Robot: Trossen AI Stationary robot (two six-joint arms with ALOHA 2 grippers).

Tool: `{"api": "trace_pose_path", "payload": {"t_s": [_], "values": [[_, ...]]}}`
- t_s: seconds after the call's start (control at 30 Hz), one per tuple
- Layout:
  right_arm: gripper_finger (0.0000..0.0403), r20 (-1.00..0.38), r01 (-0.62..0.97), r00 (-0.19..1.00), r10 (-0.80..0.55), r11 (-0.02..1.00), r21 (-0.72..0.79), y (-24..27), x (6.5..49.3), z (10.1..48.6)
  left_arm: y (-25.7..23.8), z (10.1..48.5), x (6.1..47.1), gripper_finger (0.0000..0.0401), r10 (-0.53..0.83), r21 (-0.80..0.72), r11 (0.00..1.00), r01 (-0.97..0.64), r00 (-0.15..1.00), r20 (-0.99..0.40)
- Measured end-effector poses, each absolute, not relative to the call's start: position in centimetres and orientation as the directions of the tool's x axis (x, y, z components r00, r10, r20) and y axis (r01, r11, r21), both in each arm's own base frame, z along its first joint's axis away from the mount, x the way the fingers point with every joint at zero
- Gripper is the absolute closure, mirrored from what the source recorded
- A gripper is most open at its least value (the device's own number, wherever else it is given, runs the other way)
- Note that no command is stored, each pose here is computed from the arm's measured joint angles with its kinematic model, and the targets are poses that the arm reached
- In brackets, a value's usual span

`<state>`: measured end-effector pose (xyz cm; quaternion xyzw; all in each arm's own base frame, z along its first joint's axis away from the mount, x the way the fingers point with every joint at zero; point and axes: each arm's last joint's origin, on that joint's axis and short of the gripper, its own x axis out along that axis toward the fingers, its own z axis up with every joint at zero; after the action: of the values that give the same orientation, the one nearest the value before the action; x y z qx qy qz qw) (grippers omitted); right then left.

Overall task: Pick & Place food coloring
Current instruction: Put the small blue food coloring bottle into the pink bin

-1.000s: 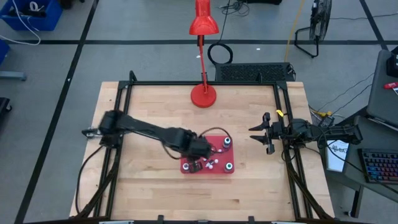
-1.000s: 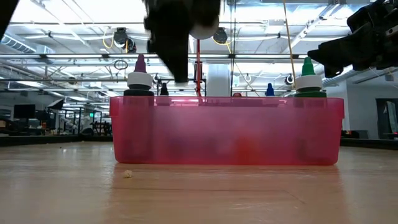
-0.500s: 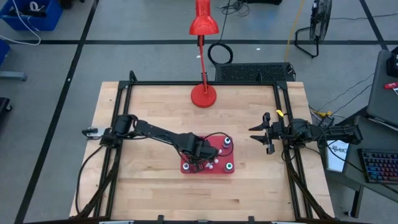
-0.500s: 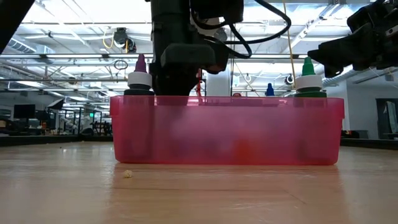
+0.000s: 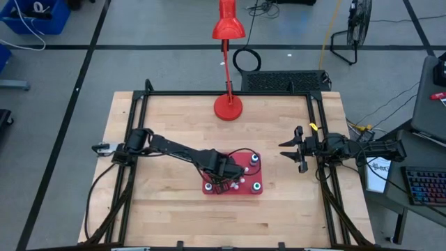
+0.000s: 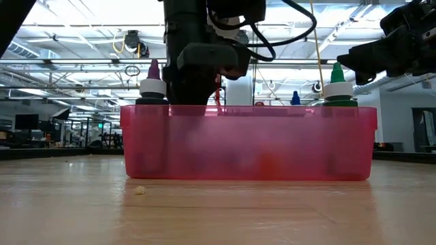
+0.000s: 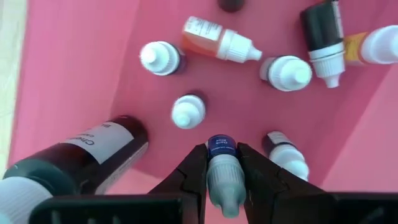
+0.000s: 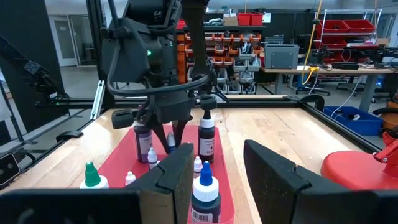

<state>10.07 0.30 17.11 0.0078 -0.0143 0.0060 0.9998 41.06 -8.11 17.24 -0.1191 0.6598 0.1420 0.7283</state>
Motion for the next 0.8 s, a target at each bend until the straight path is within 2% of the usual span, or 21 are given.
{"api": "trace_pose_path", "payload": {"t_s": [0.3,0.67,0.73,0.8], "values": [[0.0273,0.027,-0.013,1.0,0.012,1.0,0.015,0.3,10.1,17.1,-9.4,16.7,41.4,0.0333,-0.03,-0.07,0.936,-0.344,0.121,-0.992],[0.0273,0.027,-0.012,1.0,0.012,1.0,0.015,0.3,10.1,17.1,-9.2,16.5,41.3,0.0333,0.034,-0.007,0.936,-0.353,0.11,-0.993],[0.0273,0.025,-0.012,1.0,0.012,1.0,0.015,0.3,10.1,17.1,-9.2,16.5,41.3,0.0311,0.037,-0.004,0.935,-0.356,0.109,-0.993],[0.0273,0.025,-0.012,1.0,0.012,1.0,0.015,0.3,10.1,17.1,-9.2,16.5,41.3,0.027,0.042,0.0,0.934,-0.357,0.111,-0.993]]}}
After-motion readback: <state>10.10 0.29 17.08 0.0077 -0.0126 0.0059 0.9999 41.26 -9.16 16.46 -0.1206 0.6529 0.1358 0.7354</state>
